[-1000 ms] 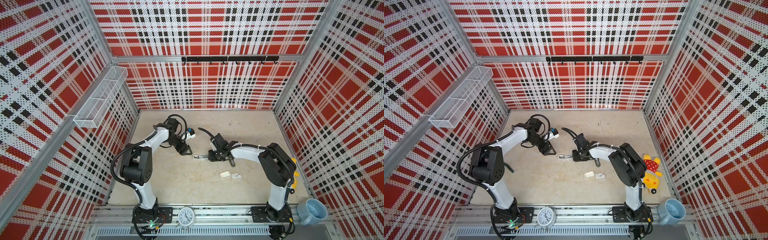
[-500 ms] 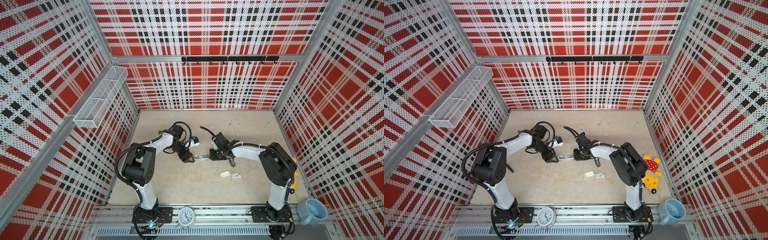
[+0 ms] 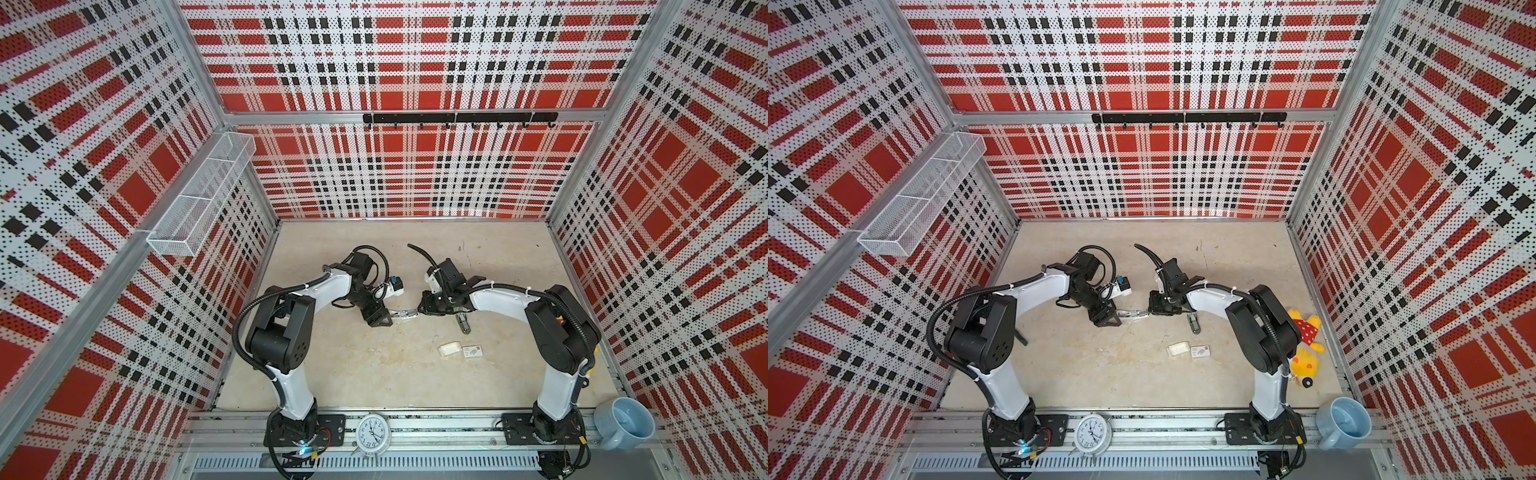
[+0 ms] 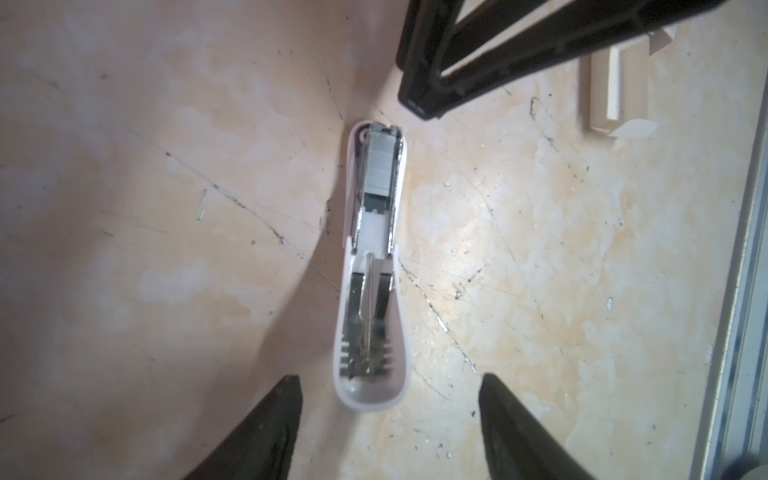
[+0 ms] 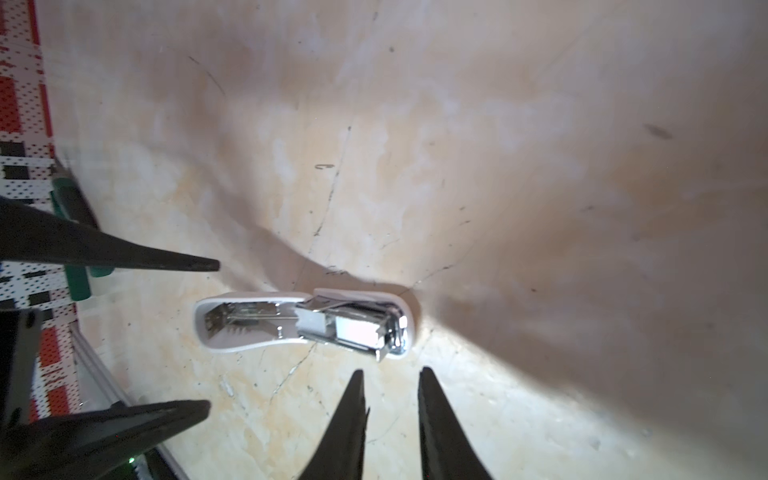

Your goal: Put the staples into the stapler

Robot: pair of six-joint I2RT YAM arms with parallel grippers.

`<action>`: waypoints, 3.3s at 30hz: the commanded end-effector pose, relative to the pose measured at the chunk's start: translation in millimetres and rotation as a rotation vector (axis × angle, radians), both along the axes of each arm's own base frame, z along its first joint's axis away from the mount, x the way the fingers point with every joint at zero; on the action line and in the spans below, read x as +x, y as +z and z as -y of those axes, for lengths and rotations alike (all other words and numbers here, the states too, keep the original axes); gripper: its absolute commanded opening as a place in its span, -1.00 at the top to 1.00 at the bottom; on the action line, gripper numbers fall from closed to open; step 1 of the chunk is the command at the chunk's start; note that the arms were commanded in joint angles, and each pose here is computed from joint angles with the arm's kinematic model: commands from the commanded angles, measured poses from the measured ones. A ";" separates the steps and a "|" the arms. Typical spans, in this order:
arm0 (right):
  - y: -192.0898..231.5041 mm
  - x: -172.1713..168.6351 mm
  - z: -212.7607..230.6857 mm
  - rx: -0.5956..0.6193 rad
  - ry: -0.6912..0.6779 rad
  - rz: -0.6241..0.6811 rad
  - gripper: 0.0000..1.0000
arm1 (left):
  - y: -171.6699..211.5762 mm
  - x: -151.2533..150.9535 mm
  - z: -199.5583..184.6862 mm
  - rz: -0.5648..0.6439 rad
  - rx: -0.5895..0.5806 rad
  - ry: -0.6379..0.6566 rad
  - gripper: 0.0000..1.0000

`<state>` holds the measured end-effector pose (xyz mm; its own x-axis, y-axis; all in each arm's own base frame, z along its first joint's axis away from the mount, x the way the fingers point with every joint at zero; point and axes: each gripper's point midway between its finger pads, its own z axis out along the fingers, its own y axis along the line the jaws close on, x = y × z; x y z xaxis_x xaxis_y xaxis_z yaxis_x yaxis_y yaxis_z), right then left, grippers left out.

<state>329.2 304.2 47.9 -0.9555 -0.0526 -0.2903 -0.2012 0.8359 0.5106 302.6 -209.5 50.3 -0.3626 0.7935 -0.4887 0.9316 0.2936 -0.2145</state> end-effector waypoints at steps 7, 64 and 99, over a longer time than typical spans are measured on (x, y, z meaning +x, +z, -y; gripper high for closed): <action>5.8 13.2 -12.6 0.053 0.010 0.008 0.53 | -4.0 2.0 1.5 0.053 0.024 -0.040 -0.21; -19.7 16.2 -12.3 0.006 0.017 -0.023 0.84 | 11.9 7.1 16.1 0.116 -0.048 0.009 0.51; -41.3 6.9 -2.7 -0.105 0.024 -0.048 0.87 | 36.4 16.2 48.7 0.198 -0.055 0.001 0.49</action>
<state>341.7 310.1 30.7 -0.9593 -0.0854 -0.2691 -0.2087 0.8566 0.4719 315.6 -234.2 61.4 -0.3284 0.7885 -0.5201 0.9373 0.3400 -0.0766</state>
